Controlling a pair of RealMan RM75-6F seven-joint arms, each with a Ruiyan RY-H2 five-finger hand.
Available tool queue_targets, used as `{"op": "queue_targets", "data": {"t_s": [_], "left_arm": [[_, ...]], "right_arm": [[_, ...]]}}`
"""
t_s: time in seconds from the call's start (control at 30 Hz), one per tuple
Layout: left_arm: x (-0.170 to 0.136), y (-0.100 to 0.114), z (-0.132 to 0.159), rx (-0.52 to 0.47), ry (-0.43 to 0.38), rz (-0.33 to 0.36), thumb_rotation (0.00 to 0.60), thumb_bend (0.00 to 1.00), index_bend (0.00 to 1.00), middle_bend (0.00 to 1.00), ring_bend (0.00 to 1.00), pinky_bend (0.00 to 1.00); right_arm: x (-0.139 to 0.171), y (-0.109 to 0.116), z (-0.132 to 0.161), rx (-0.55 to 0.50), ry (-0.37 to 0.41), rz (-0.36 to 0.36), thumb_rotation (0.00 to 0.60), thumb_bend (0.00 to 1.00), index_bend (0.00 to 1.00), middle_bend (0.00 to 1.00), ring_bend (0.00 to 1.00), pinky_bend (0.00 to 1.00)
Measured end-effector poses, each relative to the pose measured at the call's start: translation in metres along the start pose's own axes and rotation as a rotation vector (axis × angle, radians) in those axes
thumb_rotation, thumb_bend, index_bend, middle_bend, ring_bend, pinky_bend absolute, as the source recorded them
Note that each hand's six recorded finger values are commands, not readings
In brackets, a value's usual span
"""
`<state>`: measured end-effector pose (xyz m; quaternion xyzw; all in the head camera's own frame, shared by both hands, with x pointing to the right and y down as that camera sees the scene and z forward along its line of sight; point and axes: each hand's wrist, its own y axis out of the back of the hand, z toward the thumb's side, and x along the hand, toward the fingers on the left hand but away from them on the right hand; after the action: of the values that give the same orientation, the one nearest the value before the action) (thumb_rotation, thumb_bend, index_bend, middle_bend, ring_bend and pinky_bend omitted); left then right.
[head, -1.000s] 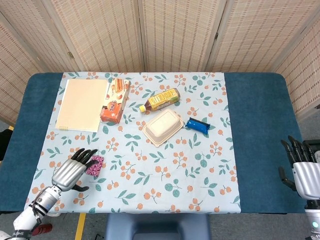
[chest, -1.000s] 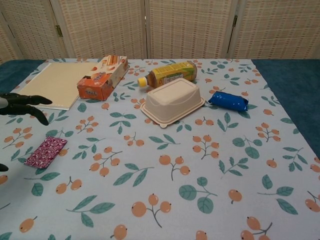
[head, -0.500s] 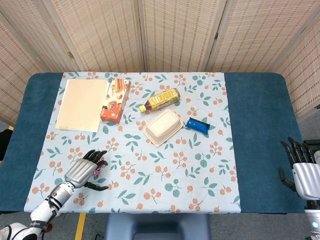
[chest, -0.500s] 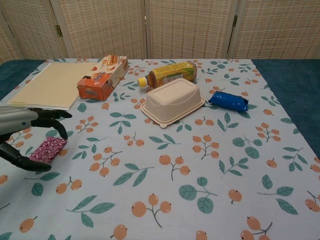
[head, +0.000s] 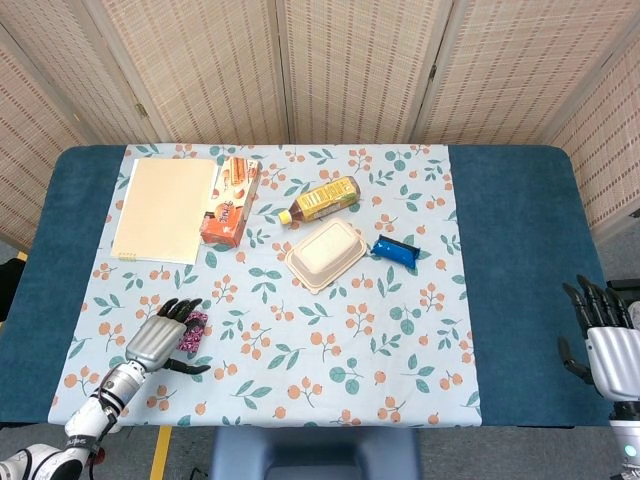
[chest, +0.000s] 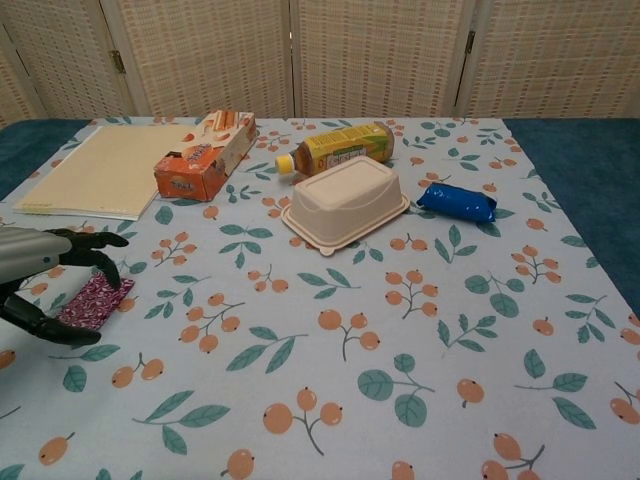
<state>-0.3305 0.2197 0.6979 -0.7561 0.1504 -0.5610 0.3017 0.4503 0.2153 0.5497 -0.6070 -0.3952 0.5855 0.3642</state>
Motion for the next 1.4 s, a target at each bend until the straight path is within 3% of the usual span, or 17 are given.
{"op": "queue_targets", "data": {"t_s": [0.83,1.4], "left_arm": [[0.002,-0.017,-0.009,0.009,0.044,-0.052,0.261,0.09,0.3,0.0,0.0,0.0],[-0.012,-0.012,-0.057,-0.002,0.187,-0.045,0.261,0.09,0.3,0.0,0.0,0.0]], "right_arm": [[0.0,0.0,0.002,0.0,0.002,0.002,0.6,0.5,0.0,0.0,0.0,0.0],[0.002,0.003,0.0,-0.002,-0.005,-0.009,0.6,0.5,0.0,0.0,0.0,0.0]]}}
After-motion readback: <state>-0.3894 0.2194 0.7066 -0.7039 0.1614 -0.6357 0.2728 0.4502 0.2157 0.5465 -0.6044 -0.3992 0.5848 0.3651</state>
